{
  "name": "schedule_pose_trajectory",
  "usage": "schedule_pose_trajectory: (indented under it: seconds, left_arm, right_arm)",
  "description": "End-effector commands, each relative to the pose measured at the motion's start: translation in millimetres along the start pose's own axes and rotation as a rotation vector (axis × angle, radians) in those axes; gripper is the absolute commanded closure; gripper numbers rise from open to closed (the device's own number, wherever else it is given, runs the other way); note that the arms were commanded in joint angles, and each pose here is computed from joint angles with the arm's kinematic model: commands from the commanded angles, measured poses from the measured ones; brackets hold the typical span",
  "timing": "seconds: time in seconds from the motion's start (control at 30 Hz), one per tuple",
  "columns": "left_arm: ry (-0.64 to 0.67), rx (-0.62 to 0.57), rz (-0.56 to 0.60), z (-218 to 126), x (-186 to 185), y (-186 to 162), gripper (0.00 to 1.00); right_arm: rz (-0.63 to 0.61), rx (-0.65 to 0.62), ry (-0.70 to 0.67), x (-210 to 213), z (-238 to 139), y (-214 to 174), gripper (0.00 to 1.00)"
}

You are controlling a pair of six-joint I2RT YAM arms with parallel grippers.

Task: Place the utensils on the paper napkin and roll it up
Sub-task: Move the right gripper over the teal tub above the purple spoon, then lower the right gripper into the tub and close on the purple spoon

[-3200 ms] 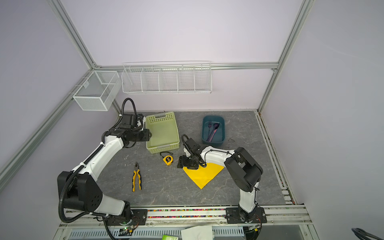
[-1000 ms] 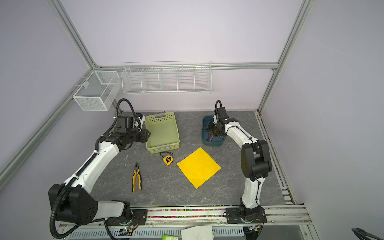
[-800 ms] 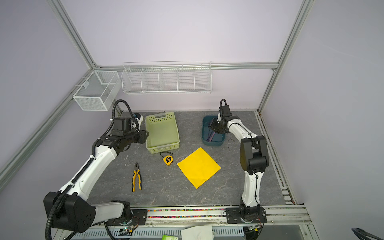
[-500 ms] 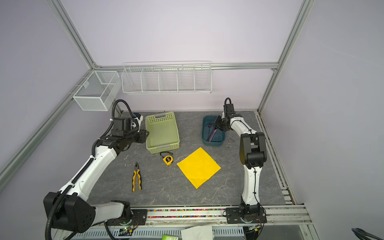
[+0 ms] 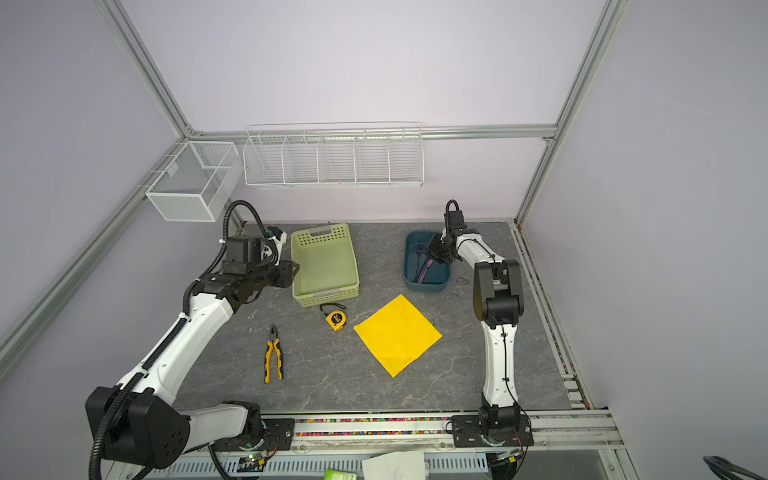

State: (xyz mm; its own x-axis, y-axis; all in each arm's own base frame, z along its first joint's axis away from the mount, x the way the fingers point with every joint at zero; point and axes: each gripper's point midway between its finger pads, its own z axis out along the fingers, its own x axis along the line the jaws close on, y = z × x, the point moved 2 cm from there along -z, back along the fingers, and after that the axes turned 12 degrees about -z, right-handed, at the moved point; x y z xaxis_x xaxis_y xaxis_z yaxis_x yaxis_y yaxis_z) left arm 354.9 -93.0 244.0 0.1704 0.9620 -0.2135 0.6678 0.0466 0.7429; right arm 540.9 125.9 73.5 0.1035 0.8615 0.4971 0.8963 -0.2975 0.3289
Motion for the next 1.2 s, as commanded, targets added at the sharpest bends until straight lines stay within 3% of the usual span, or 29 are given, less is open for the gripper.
schedule_pose_trajectory:
  seconds: [0.0, 0.77, 1.17]
  left_arm:
    - [-0.035, -0.015, 0.008, -3, -6, 4, 0.52]
    - [-0.041, -0.016, 0.004, -3, -7, 4, 0.52]
    - [-0.039, -0.014, 0.005, -3, -6, 4, 0.52]
  right_arm:
    - [0.029, 0.024, -0.002, -5, 7, 0, 0.73]
    - [0.052, 0.062, -0.067, -23, 28, -4, 0.74]
    - [0.033, 0.047, -0.098, -21, 20, -2, 0.75]
